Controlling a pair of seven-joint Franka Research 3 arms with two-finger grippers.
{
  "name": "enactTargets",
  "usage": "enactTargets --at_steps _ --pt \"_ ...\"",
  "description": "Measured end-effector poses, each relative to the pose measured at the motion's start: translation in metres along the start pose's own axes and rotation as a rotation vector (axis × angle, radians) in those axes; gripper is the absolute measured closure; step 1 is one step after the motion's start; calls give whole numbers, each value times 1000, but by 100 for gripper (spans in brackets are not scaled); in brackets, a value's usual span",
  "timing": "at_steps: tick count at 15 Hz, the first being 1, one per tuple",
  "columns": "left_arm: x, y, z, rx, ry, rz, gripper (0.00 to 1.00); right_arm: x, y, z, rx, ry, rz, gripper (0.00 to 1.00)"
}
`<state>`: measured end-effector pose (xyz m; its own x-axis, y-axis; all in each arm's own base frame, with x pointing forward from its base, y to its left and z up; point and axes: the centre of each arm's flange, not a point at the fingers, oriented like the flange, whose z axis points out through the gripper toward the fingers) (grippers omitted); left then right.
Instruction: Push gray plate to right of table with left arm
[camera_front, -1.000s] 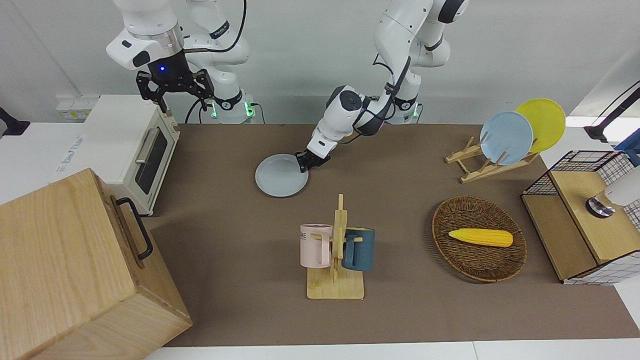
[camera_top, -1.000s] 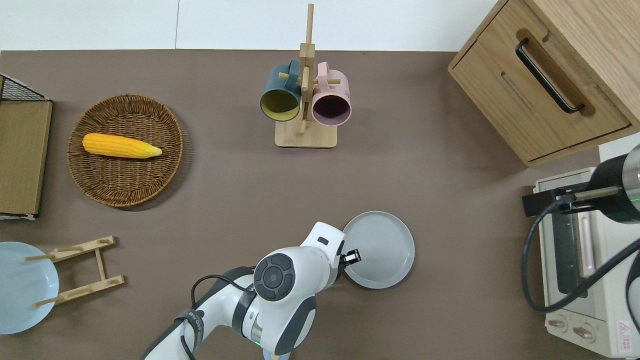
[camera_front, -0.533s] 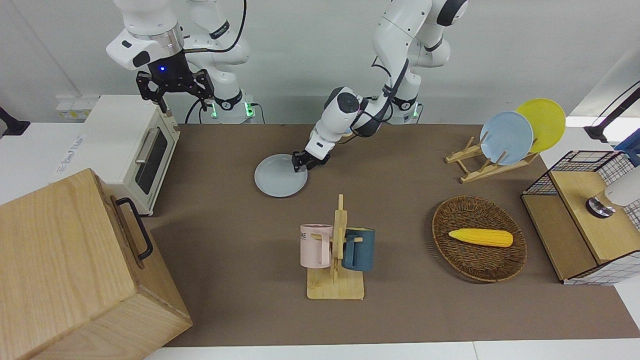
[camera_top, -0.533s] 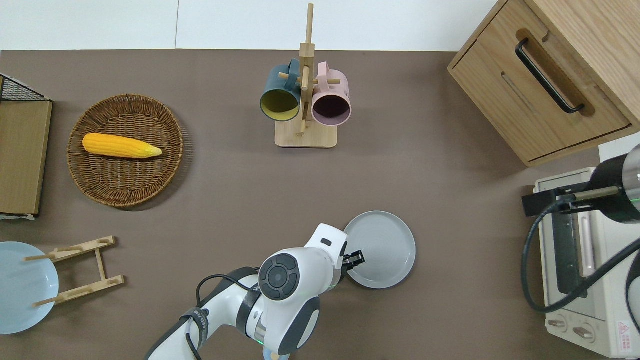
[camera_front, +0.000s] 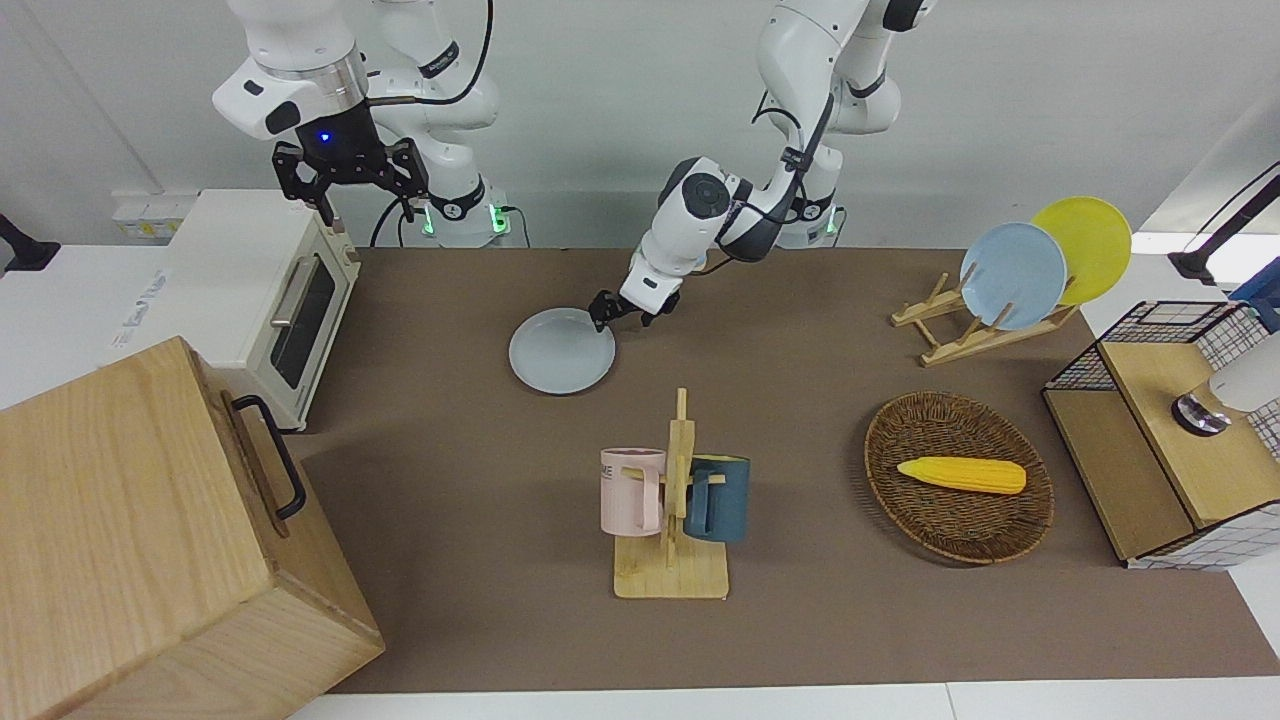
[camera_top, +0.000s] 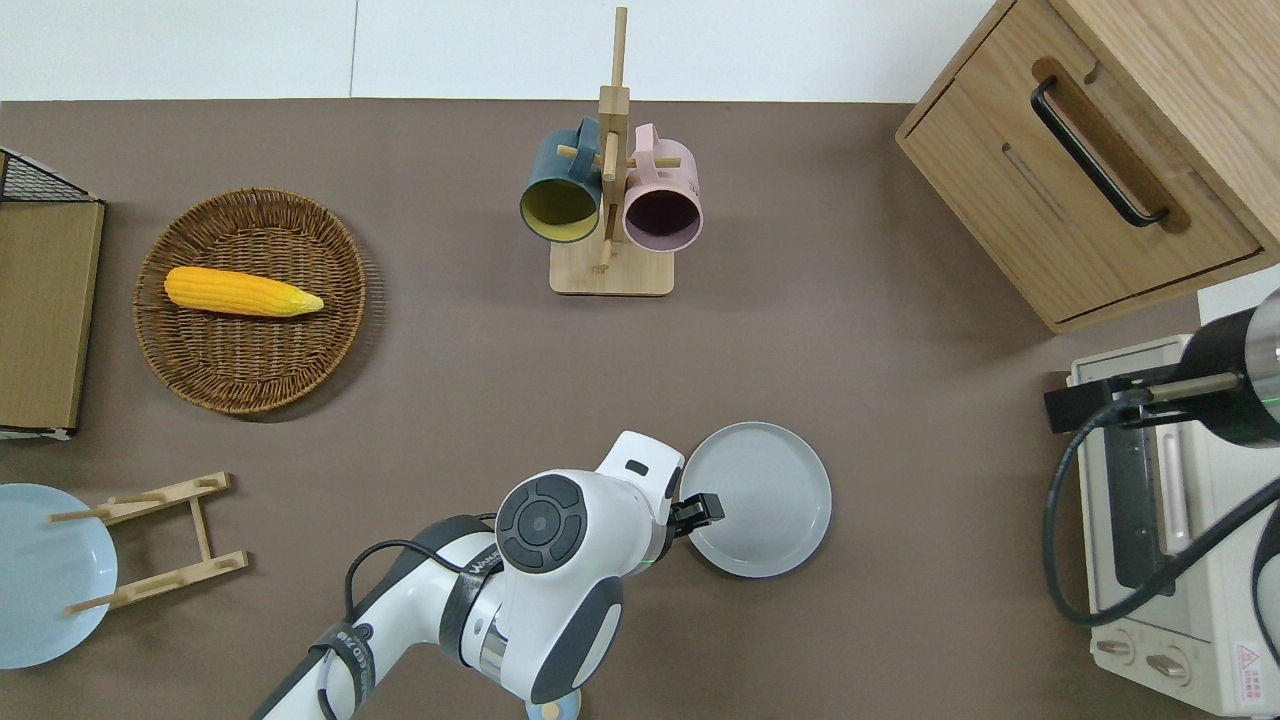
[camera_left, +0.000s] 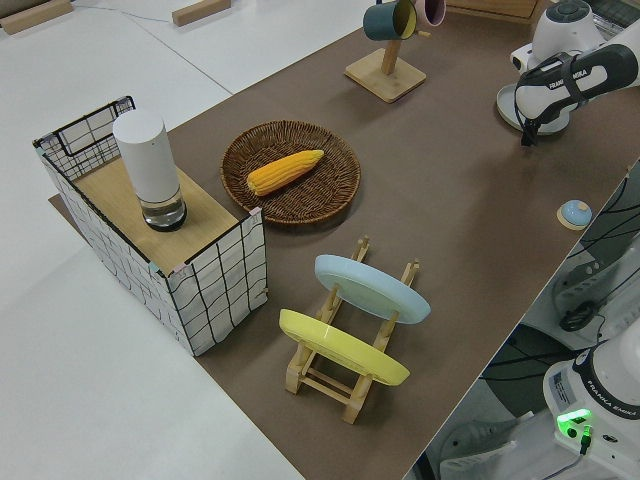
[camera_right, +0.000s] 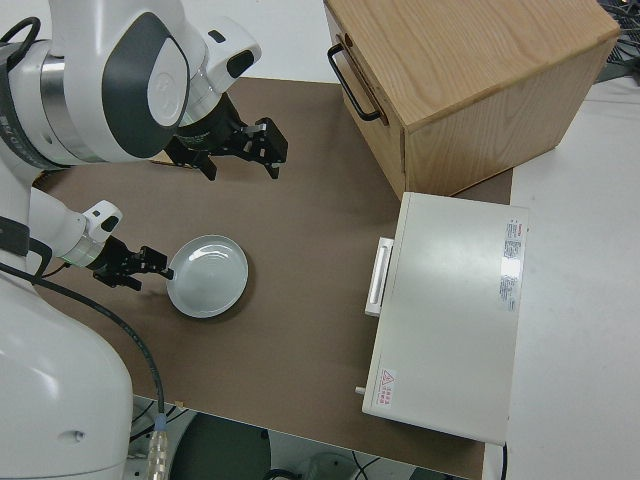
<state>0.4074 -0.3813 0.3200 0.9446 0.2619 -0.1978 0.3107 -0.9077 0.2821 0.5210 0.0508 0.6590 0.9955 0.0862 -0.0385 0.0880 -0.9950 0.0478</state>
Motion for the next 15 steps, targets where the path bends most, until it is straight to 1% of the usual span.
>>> enactTargets --at_steps 2,3,4,5,8,12,15 --pt "4 -5 -17 22 4 -10 0 0 0 0 0 0 0 0" --pt "9 -11 -29 39 6 -20 0 0 0 0 0 0 0 0" --pt "15 -18 -40 55 8 -19 0 0 0 0 0 0 0 0" --pt "22 -27 -55 74 7 -4 0 0 0 0 0 0 0 0" --pt "53 -68 -104 113 -4 64 0 0 0 0 0 0 0 0" --pt "91 -128 -154 123 -25 97 0 0 0 0 0 0 0 0" --pt "113 -162 -189 181 -17 131 0 0 0 0 0 0 0 0"
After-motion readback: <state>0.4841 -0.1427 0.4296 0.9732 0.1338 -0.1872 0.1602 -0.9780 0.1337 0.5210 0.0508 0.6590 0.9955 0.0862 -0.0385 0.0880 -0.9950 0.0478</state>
